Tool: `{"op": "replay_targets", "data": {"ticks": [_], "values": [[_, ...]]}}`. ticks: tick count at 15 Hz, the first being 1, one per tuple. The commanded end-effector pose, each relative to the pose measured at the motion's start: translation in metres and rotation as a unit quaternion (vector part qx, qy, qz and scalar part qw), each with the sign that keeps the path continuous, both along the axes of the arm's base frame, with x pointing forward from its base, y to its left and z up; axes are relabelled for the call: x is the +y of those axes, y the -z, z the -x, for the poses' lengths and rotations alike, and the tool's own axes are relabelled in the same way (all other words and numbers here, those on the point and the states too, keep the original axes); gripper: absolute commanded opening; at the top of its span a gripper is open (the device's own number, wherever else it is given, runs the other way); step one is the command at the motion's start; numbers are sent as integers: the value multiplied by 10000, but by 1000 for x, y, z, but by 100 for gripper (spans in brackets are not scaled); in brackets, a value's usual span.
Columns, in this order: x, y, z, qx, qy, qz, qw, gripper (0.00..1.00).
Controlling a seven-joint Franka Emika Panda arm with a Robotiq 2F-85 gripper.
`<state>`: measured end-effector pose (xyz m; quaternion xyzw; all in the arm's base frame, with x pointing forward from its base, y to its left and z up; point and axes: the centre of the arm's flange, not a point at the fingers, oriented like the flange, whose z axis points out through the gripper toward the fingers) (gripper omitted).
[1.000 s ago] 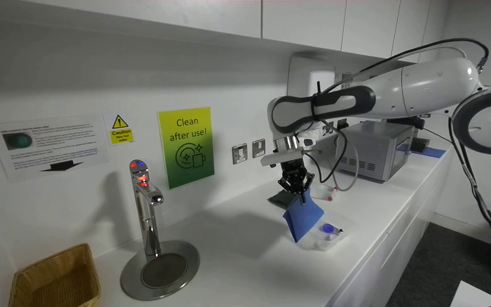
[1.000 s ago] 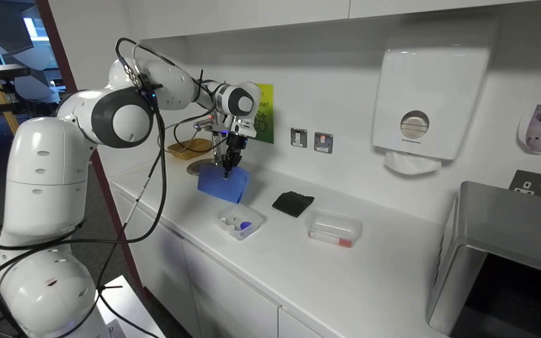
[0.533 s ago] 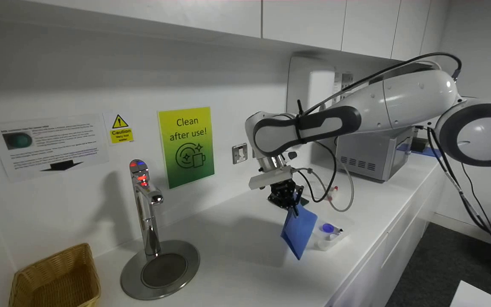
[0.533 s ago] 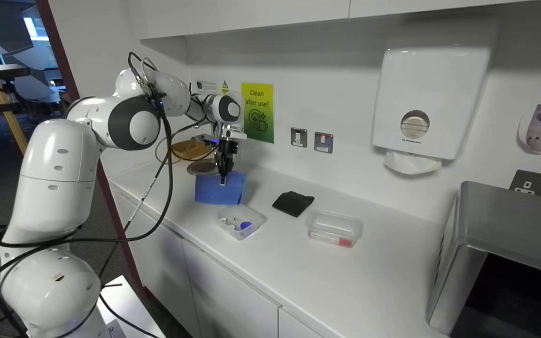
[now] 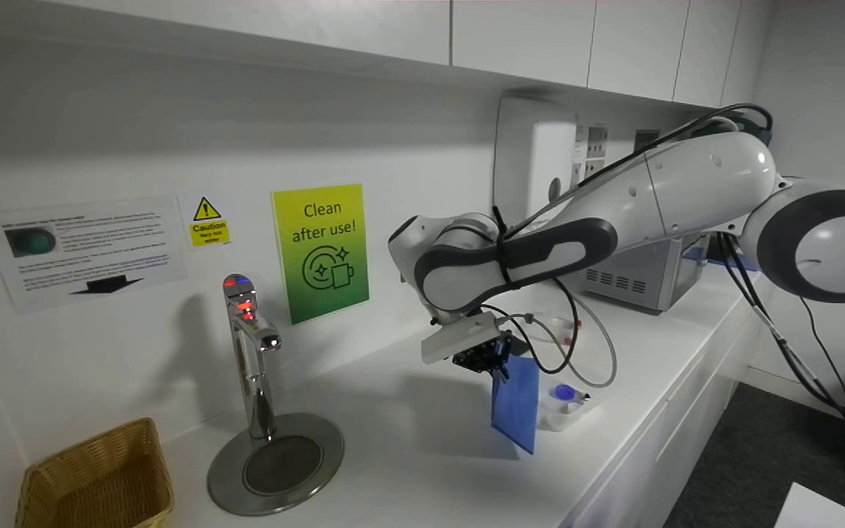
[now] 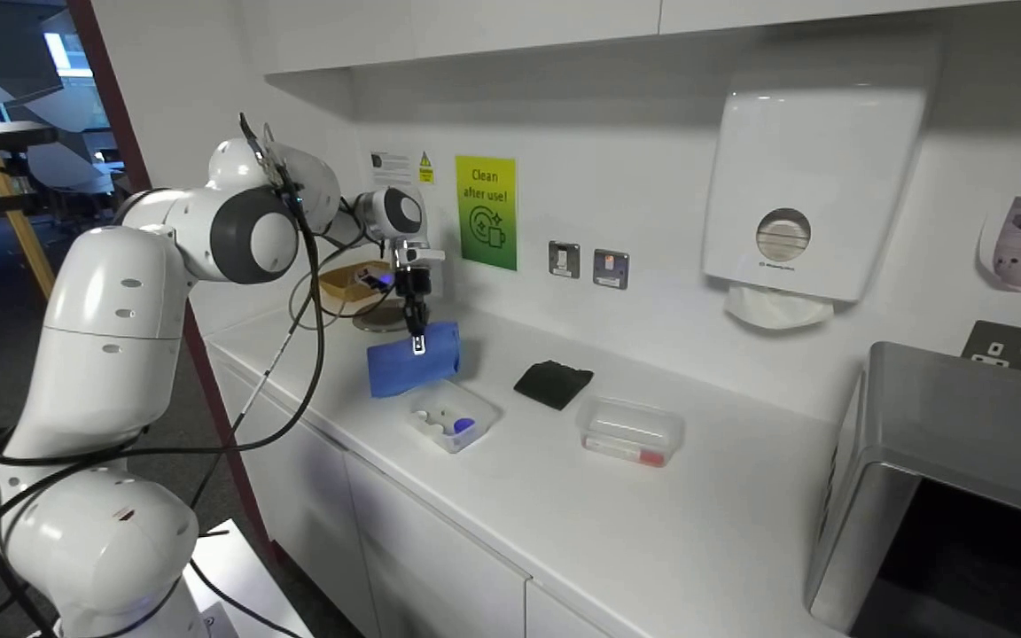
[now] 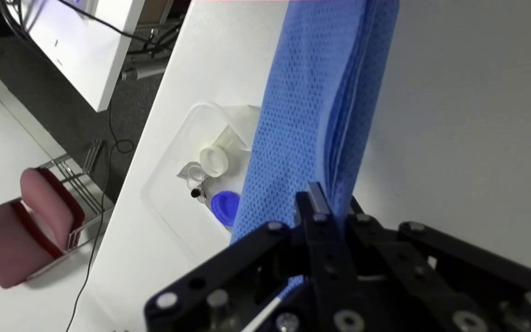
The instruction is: Take the blue paper off of the bowl
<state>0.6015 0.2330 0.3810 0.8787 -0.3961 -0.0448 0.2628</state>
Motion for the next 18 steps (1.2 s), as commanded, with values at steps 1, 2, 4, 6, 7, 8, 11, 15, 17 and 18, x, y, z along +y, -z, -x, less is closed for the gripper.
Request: {"op": "replay_targets", "data": {"ticks": [1,2,4,6,7,8,11,15,17,18], "values": [[14,-2,17,-79,-772,416,9961,1],[18,2,22,-46,-975,520,9939,1],[25,11,29,18,-1303,670,9892,1],[29,21,36,124,-1598,719,9845,1],[31,25,41,168,-1751,698,9819,1],[32,28,48,249,-1942,572,9790,1],[36,28,61,413,-2508,2,9672,1],[31,14,69,383,-3037,-771,9489,30],[19,6,70,397,-3057,-1285,9426,45],[10,1,70,432,-3023,-1518,9401,52]]}}
